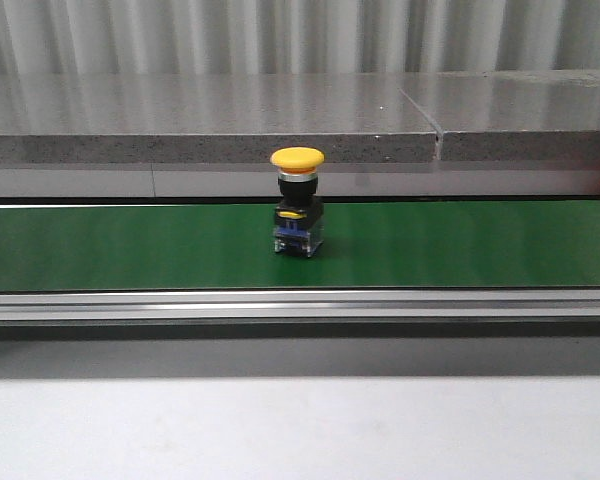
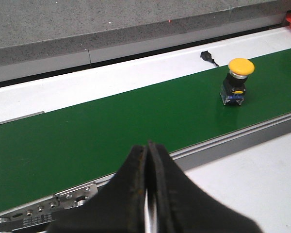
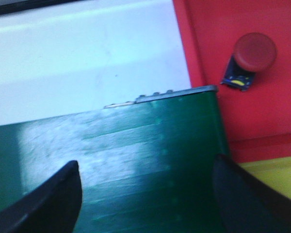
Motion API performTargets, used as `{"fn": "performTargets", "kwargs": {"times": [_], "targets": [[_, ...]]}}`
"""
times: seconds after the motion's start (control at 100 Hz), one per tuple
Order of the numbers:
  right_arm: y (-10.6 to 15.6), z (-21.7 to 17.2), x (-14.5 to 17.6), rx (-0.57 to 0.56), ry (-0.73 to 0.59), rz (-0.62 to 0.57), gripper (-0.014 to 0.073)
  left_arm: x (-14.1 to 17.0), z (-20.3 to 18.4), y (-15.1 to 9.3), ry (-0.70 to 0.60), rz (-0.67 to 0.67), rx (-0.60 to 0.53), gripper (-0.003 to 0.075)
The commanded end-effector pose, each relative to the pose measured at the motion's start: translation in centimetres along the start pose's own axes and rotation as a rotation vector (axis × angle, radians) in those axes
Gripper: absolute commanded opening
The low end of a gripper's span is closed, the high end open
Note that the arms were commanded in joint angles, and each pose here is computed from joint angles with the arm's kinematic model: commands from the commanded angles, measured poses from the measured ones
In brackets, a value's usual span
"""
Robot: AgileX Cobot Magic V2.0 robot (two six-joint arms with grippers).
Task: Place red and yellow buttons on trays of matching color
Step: 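Lower the right gripper onto the arriving yellow button and grasp it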
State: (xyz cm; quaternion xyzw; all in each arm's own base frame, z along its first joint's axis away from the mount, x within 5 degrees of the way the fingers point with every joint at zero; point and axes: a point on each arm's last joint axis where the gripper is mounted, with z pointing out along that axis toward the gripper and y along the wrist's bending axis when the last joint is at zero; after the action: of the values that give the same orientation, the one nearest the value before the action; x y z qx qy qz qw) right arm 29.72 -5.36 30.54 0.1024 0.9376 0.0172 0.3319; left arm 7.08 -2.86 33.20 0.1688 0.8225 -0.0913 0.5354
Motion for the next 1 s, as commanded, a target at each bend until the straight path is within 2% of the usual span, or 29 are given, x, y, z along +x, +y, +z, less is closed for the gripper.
{"fn": "performTargets", "kwargs": {"times": [0.0,0.14,0.39,0.57,0.73,0.99], "targets": [[1.7,-2.9,-0.5,-0.034,-0.121,-0.053,0.0562,-1.3,-0.4,0.0,-0.089,-0.012,0.004,-0.0021],[4.8,-4.3,0.3,-0.122,-0.117,-0.118,0.0563,-1.3,-0.4,0.0,-0.089,-0.012,0.004,-0.0021],[9.4,-4.7,2.3,-0.239,-0.001,-0.263,0.0564,-1.3,-0.4,0.0,-0.089,-0.012,0.004,-0.0021],[12.8,-4.9,3.2,-0.332,0.093,-0.453,0.0561,-1.3,-0.4,0.0,-0.089,-0.012,0.004,-0.0021],[14.7,-3.9,3.8,-0.39,0.185,-0.615,0.0561,-1.3,-0.4,0.0,-0.089,-0.012,0.004,-0.0021],[16.4,-1.4,2.8,-0.457,0.233,-0.688,0.0561,-1.3,-0.4,0.0,-0.089,-0.012,0.004,-0.0021]]}}
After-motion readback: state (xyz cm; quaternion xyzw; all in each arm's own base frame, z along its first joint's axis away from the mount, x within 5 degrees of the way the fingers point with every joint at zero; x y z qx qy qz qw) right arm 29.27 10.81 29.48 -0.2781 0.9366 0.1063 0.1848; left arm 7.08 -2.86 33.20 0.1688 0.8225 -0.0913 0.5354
